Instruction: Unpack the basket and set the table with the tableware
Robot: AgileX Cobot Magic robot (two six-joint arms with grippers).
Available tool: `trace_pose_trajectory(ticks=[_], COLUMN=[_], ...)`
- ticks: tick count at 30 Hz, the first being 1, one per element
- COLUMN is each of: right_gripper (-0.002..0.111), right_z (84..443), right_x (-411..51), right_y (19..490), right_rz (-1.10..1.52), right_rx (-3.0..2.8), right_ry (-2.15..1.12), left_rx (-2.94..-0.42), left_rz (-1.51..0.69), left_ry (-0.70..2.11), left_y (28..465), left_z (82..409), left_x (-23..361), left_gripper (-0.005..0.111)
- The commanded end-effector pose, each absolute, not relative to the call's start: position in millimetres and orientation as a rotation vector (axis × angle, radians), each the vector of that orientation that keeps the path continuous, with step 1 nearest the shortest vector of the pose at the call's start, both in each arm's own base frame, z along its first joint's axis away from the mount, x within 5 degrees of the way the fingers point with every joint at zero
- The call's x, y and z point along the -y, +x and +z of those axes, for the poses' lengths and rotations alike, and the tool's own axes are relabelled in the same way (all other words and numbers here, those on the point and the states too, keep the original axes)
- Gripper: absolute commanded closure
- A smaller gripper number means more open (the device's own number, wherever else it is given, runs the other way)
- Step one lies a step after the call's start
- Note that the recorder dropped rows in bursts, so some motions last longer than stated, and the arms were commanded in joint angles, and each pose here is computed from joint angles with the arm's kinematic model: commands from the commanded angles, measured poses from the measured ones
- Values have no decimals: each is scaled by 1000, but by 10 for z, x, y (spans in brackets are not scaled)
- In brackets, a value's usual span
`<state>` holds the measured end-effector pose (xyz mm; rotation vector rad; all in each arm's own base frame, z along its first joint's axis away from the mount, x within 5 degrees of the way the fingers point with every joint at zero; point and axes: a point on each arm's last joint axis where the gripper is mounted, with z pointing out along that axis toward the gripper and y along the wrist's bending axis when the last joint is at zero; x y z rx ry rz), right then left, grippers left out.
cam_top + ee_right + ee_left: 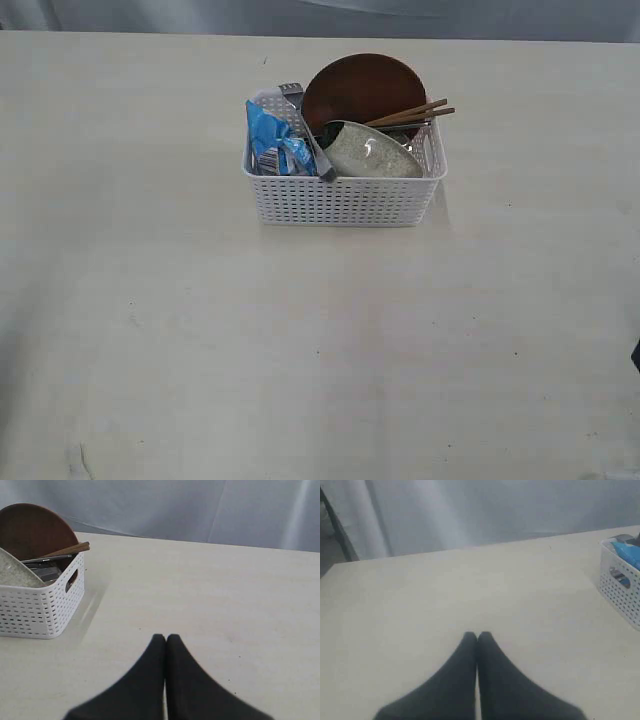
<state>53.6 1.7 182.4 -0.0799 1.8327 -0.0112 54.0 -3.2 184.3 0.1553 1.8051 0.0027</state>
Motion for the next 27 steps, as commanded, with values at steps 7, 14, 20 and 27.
trace_pose_trajectory(ticks=[7,14,20,27], right_gripper=[109,109,109,109], right_z=[1830,2052,2328,2708], right_x=[-14,-21,-27,-29], right_y=[537,564,522,286], right_rz=[-28,-17,-12,194], right_rx=[-1816,-1570,-1261,-768], right_ry=[-93,-77,-68,26], left_rx=[-1794,-1794,-1794,-1794], left_rz=[-21,-21,-21,-21], left_ry=[164,164,164,164], left_y=[539,539,539,539], left_z=[1844,1844,1844,1844], left_x=[46,46,46,46], left_gripper=[107,107,107,107])
